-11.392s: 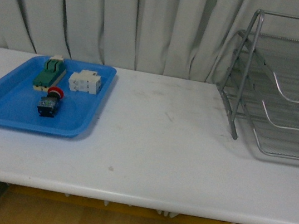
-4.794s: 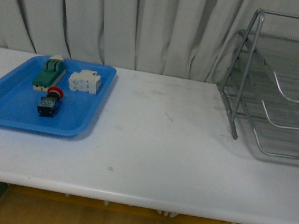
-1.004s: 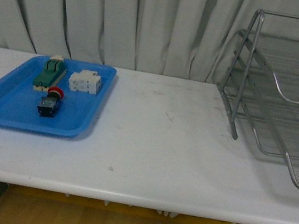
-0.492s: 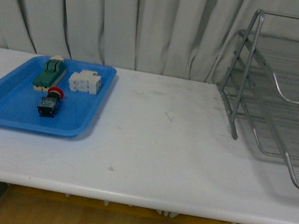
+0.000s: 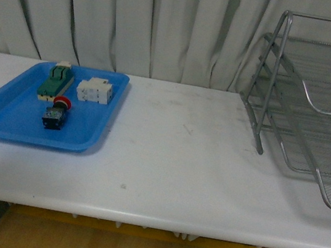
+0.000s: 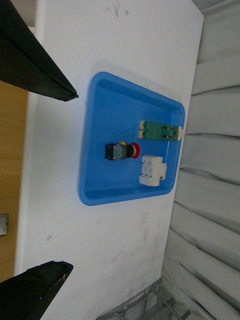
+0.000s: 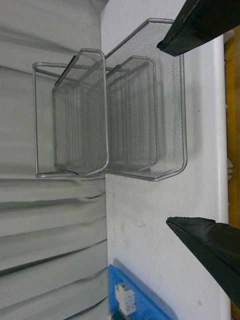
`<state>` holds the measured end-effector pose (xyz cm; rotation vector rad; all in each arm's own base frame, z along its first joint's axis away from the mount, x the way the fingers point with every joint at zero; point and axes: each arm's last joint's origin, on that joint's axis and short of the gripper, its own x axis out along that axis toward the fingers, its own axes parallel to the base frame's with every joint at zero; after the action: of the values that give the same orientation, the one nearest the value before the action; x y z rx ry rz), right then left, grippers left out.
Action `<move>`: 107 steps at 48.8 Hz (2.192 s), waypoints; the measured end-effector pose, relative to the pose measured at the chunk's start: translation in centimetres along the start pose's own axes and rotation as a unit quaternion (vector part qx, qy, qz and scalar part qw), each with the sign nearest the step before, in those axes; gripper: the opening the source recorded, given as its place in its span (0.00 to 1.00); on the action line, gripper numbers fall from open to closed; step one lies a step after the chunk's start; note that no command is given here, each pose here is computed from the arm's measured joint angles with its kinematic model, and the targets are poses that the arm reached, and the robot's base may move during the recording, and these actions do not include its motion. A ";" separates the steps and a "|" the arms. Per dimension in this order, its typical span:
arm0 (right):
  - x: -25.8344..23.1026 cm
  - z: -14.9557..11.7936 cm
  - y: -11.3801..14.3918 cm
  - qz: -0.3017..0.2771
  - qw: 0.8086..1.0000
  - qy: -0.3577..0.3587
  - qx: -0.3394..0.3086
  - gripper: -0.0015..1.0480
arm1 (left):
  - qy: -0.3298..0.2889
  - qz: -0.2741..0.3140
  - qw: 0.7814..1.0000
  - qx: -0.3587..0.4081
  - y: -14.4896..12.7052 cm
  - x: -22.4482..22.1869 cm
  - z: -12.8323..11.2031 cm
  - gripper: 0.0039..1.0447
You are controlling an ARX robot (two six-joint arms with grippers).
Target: Place button on rack with both arms
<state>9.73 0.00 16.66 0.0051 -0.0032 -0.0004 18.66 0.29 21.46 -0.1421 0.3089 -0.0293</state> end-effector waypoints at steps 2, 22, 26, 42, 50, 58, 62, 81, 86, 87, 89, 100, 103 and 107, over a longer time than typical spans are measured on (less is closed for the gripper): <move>0.0 0.0 0.0 0.000 1.000 0.000 0.000 0.94 | 0.005 -0.007 1.000 0.005 -0.2 1.9 0.9 0.94; 0.0 0.0 0.0 0.000 1.000 0.000 0.000 0.94 | 0.228 0.017 0.972 0.059 -0.3 24.2 -1.0 0.94; 0.0 0.0 0.0 0.000 1.000 0.000 0.000 0.94 | 0.248 0.027 0.966 0.070 -0.2 26.6 -1.7 0.94; 0.0 0.0 0.0 0.000 1.000 0.000 0.000 0.94 | 0.251 0.049 0.965 0.064 0.6 31.2 -1.4 0.94; 0.0 0.0 0.0 0.000 1.000 0.000 0.000 0.94 | 0.268 0.048 0.961 0.045 0.9 32.0 -2.1 0.94; 0.0 0.0 0.0 0.000 1.000 0.000 0.000 0.94 | 0.284 0.053 0.956 0.042 1.1 33.0 -2.6 0.94; 0.0 0.0 0.0 0.000 1.000 0.000 0.000 0.94 | 0.289 0.056 0.955 0.042 1.1 33.4 -2.8 0.94; 0.0 0.0 0.0 0.000 1.000 0.000 0.000 0.94 | 0.304 0.053 0.950 0.047 0.8 34.1 -4.1 0.85; 0.0 0.0 0.0 0.000 1.000 0.000 0.000 0.94 | 0.302 0.054 0.951 0.047 0.8 34.2 -4.0 0.71; 0.0 0.0 0.0 0.000 1.000 0.000 0.000 0.94 | 0.301 0.054 0.951 0.047 0.8 34.2 -4.0 0.68; 0.0 0.0 0.0 0.000 1.000 0.000 0.000 0.94 | 0.302 0.055 0.951 0.047 0.8 34.2 -4.1 0.59; 0.0 0.0 0.0 0.000 1.000 0.000 0.000 0.94 | 0.298 0.052 0.952 0.045 0.9 34.3 -4.1 0.35; 0.0 0.0 0.0 0.000 1.000 0.000 0.000 0.94 | 0.297 0.051 0.953 0.045 0.9 34.3 -4.1 0.34; 0.0 0.0 0.0 0.000 1.000 0.000 0.000 0.94 | 0.294 0.050 0.954 0.045 0.9 34.2 -4.3 0.34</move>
<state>9.73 0.00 16.66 0.0051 -0.0032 -0.0004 49.95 -1.08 6.96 -0.0235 0.9085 0.0163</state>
